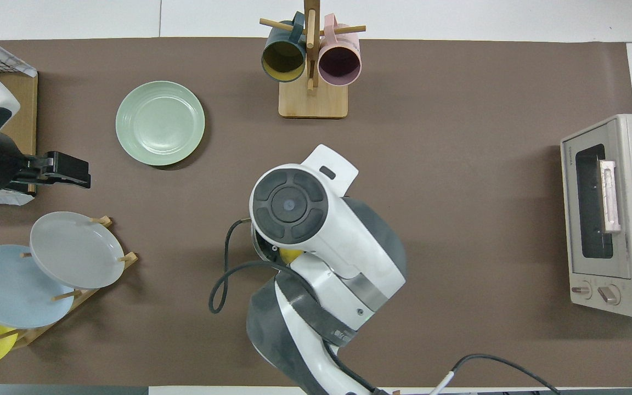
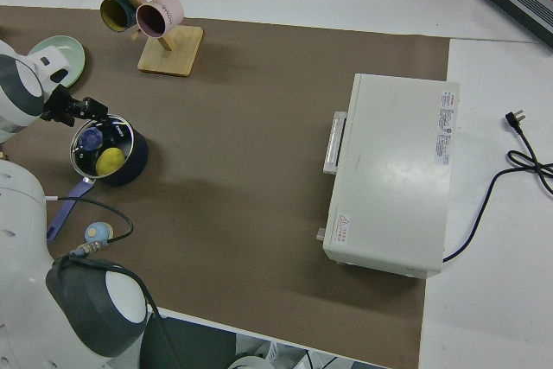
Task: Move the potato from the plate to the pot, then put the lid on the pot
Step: 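Release the lid and raise the right gripper away from the pot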
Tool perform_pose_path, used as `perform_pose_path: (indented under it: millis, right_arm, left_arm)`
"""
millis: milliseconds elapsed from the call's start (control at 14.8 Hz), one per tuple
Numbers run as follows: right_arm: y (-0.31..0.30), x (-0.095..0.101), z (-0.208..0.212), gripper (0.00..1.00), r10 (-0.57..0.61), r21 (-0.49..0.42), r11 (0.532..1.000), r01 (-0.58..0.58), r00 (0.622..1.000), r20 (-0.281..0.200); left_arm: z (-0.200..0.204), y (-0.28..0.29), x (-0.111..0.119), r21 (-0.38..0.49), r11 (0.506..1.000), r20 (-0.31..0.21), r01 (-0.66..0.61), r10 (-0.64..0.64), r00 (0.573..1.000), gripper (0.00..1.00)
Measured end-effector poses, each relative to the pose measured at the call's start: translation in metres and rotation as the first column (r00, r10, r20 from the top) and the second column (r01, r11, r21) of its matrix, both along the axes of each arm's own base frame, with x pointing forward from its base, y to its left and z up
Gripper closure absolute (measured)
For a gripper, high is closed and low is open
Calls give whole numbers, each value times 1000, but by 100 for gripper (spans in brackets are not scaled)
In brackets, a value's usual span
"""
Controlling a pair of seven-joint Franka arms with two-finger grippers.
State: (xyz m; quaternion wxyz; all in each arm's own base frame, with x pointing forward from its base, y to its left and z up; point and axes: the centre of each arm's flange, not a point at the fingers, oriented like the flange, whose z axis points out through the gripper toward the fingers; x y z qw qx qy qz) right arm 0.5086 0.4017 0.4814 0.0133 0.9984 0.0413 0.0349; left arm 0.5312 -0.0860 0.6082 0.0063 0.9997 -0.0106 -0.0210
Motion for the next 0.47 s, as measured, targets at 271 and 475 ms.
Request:
perform_pose_path:
  millis: [271,475]
  right_arm:
    - [-86,25,66,0,-59,-26,998,58,998,-27]
    - [-170,29,111,0,-43,-46,998,40,997,-62]
  left_arm:
    - [0,0,0,0,1000,0,1,-1,1000,0]
    - [0,0,0,0,1000,-1,1,-1,1000,0]
